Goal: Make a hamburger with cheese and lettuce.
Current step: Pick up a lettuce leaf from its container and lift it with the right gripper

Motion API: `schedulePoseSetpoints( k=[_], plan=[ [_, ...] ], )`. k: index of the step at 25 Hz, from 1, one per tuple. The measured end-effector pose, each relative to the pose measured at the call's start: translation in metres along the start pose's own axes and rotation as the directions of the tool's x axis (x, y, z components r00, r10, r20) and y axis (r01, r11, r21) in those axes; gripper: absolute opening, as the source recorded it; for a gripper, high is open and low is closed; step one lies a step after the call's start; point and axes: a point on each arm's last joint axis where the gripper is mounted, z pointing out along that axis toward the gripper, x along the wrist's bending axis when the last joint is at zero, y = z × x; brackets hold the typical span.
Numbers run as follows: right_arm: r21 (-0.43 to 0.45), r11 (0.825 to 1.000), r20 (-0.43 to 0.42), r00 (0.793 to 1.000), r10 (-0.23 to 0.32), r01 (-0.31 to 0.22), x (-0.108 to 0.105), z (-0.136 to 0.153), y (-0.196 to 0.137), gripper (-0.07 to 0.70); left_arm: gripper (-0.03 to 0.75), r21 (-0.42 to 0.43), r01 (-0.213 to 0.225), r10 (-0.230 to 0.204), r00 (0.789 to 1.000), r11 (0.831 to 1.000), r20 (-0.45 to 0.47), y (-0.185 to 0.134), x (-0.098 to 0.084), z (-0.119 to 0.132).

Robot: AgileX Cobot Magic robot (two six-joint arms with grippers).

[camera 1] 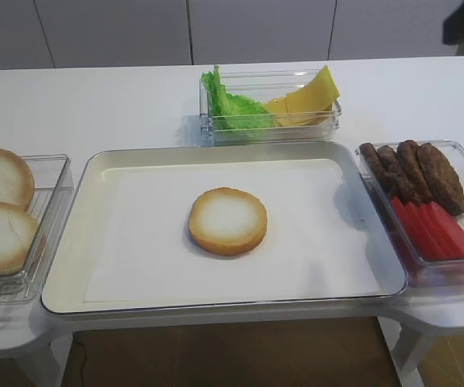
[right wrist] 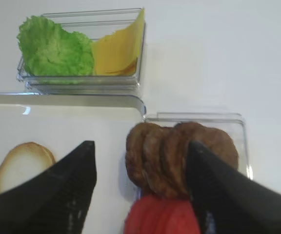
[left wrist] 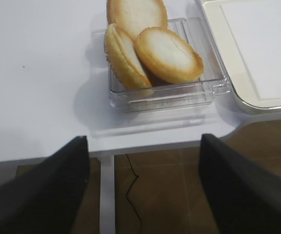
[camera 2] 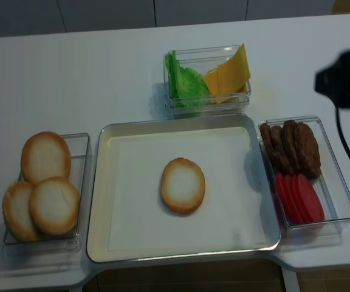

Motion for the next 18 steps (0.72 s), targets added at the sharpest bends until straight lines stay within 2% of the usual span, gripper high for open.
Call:
schedulePoseSetpoints(
  k=[7,10,13,18],
  plan=[
    [0.038,0.999,-0.11,0.994,0.018,-0.014,-0.002,0.068,0.062,0.44,0.511,0.0,0.0,0.0,1.0,1.0,0.0,0.0,0.0,0.0],
    [0.047,0.999,-0.184,0.983,0.023,-0.015,0.0,0.101,0.083,0.44,0.511,0.0,0.0,0.0,1.0,1.0,0.0,0.0,0.0,0.0],
    [0.049,0.999,-0.241,0.97,0.0,0.012,0.009,0.134,0.102,0.44,0.511,0.0,0.0,0.0,1.0,1.0,0.0,0.0,0.0,0.0],
    [0.086,0.994,-0.314,0.949,-0.03,0.06,0.028,0.189,0.114,0.44,0.511,-0.001,0.0,0.0,1.0,1.0,0.0,0.0,0.0,0.0]
  ],
)
